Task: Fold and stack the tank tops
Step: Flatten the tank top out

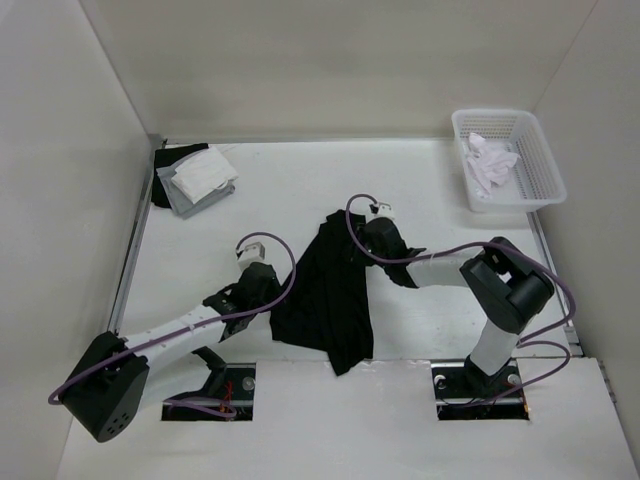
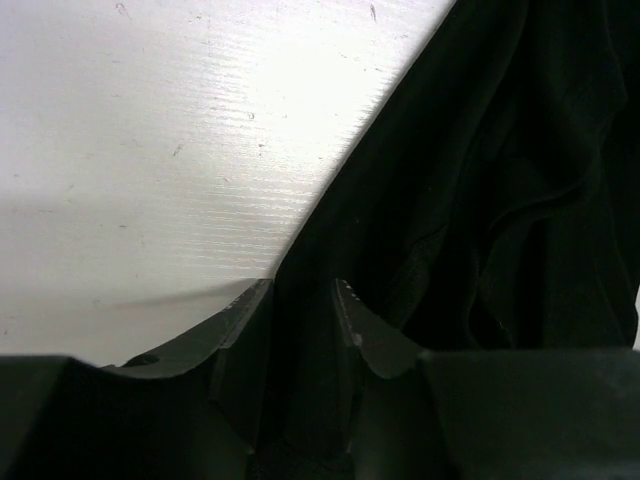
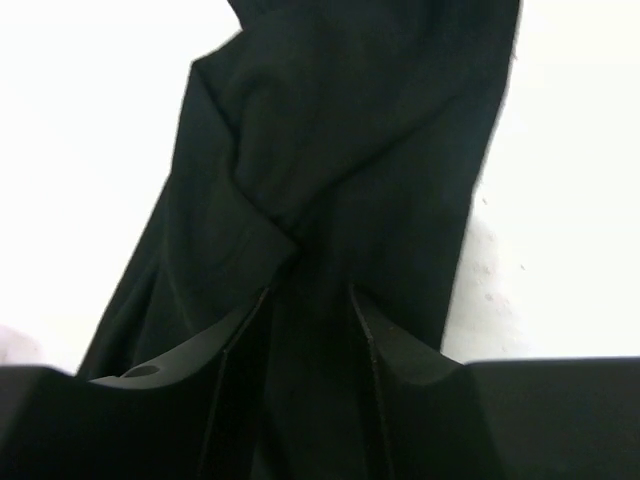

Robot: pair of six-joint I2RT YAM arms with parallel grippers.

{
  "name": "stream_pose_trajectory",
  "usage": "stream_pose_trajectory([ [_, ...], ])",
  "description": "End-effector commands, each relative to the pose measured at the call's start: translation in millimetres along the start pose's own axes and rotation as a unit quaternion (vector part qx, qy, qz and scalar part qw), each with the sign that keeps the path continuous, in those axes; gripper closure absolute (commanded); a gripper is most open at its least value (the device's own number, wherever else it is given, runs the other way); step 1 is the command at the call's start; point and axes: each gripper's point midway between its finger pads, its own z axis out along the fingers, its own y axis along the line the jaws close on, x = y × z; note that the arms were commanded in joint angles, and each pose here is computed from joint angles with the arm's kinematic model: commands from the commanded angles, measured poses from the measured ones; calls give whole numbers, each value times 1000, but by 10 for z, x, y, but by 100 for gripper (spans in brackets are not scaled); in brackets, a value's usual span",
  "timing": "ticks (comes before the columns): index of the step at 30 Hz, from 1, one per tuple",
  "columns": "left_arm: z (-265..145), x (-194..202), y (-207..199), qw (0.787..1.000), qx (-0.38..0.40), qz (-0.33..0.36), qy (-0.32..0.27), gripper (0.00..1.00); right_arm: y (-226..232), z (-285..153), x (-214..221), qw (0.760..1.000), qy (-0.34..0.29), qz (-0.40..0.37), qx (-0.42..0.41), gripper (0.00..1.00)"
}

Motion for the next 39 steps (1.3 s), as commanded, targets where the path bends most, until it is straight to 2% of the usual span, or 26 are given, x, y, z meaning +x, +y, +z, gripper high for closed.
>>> stream_pose_trajectory([
  [1, 0, -44, -89, 1000, 14, -7, -7, 76, 309, 59, -315, 998, -42, 9, -49, 62],
  [5, 0, -15, -124, 1000, 23, -8, 1, 80, 321, 36, -367, 997, -51, 7, -49, 64],
  [10, 12, 3, -113, 1000, 22, -7, 5, 80, 341, 91, -373, 997, -47, 5, -53, 61],
  [14, 13, 11, -127, 1000, 25, -7, 8, 81, 358, 163, -352, 997, -36, 9, -62, 63],
  [24, 21, -121, -198, 999, 42, -22, -14, 90, 431, 133, -461, 996, -49, 15, -75, 93],
  [29, 140, -505, -340, 995, 59, -52, -66, 94, 501, -296, -730, 991, -98, 21, -89, 97],
  [32, 359, -780, -459, 993, 57, -59, -89, 95, 428, -731, -948, 986, -132, 32, -96, 97],
  [38, 672, -1428, -690, 984, 61, -97, -137, 98, -62, -1477, -1120, 980, -176, 66, -64, 97],
  [39, 684, -1760, -775, 978, 66, -110, -165, 98, -182, -1605, -1095, 979, -182, 74, -56, 97],
])
